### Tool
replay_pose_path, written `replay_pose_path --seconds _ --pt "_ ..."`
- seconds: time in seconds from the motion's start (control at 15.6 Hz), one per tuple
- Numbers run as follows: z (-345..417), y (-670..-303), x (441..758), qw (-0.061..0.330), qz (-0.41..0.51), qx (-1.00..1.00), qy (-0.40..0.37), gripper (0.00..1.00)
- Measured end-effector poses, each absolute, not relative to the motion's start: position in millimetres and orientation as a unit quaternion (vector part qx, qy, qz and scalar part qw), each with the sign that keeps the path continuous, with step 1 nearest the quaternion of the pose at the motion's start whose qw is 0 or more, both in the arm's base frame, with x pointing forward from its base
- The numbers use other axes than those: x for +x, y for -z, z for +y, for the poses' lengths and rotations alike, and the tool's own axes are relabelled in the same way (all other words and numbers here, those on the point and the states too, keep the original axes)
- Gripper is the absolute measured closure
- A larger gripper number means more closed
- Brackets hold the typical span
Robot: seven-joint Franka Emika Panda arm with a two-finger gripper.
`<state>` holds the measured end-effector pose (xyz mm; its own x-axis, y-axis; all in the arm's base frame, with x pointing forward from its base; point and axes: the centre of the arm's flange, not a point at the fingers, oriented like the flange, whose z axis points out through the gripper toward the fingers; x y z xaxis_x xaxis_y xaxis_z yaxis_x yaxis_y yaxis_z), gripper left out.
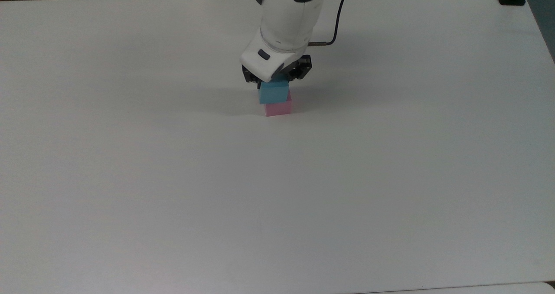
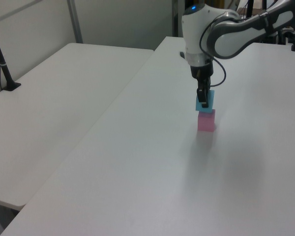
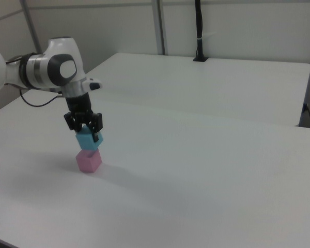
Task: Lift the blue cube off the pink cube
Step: 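Close the gripper on the light-blue cube and lift it, then move the held blue cube off the pink cube and lower it onto the table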
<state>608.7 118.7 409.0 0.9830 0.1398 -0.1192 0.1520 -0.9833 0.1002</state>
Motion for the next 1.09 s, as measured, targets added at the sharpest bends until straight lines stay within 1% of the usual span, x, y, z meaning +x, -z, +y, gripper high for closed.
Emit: replay_pose_path --seconds 0.26,0.38,0.51,0.7,0.83,0.96,1.09 --pt "81.4 -443.3 631.4 0.053 0.05 0.997 -0.002 0.41" --pt "69.9 -441.5 643.6 0.053 0.044 0.997 -0.019 0.41" --pt "71.7 -422.8 658.5 0.056 0.045 0.997 -0.019 0.41" --pt "81.0 -377.5 686.7 0.058 0.05 0.997 -0.024 0.41" --pt "84.6 -348.4 699.5 0.061 0.054 0.996 -0.024 0.41" --pt "86.5 -331.7 705.2 0.063 0.055 0.996 -0.022 0.41" --pt "87.8 -327.9 707.0 0.063 0.056 0.996 -0.021 0.4"
